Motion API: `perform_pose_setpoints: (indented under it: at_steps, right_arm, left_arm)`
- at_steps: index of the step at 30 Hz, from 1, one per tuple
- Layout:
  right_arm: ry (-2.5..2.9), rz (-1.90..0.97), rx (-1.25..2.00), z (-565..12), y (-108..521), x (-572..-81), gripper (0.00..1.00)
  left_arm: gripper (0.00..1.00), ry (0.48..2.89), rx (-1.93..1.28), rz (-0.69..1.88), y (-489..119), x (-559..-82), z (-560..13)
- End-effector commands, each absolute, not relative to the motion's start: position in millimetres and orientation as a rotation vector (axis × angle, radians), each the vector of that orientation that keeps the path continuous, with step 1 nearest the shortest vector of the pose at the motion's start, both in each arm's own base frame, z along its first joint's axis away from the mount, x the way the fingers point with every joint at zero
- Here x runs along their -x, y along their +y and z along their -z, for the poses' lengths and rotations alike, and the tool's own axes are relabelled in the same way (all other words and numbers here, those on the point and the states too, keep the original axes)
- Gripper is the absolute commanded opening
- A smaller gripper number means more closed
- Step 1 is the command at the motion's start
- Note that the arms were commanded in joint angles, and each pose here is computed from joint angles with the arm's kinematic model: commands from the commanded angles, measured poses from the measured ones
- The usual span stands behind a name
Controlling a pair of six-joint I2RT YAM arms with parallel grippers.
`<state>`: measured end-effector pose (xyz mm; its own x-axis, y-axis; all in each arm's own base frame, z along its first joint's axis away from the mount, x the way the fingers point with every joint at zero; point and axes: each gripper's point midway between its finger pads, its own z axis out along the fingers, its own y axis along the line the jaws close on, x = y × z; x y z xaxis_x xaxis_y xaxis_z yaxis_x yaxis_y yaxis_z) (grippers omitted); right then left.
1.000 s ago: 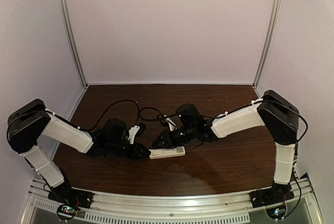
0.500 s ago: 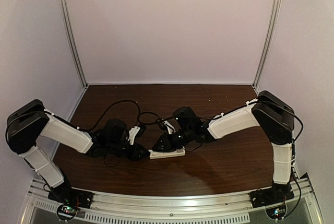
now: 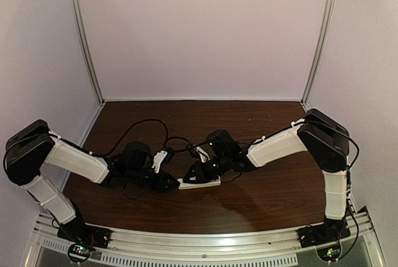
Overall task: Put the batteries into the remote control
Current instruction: Press the battery cover onto the remote control.
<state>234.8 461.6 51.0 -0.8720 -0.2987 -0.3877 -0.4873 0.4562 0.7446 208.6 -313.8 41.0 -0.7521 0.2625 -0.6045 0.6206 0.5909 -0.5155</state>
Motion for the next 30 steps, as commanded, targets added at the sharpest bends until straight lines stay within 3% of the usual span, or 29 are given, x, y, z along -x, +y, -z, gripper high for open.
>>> perform_pose_setpoints:
  at_steps: [1,6,30]
  right_arm:
    - [2.586,-1.301,0.674,-22,451,-231,0.14]
    - [2.598,-1.287,0.674,-19,449,-230,0.12]
    - [2.625,-1.249,0.664,-12,436,-230,0.08]
  left_arm:
    - [0.18,2.310,-0.665,1.007,-311,-212,-53]
    - [0.22,2.332,-0.542,0.966,-299,-225,-56]
    - [0.10,2.385,-0.601,0.986,-324,-225,-32]
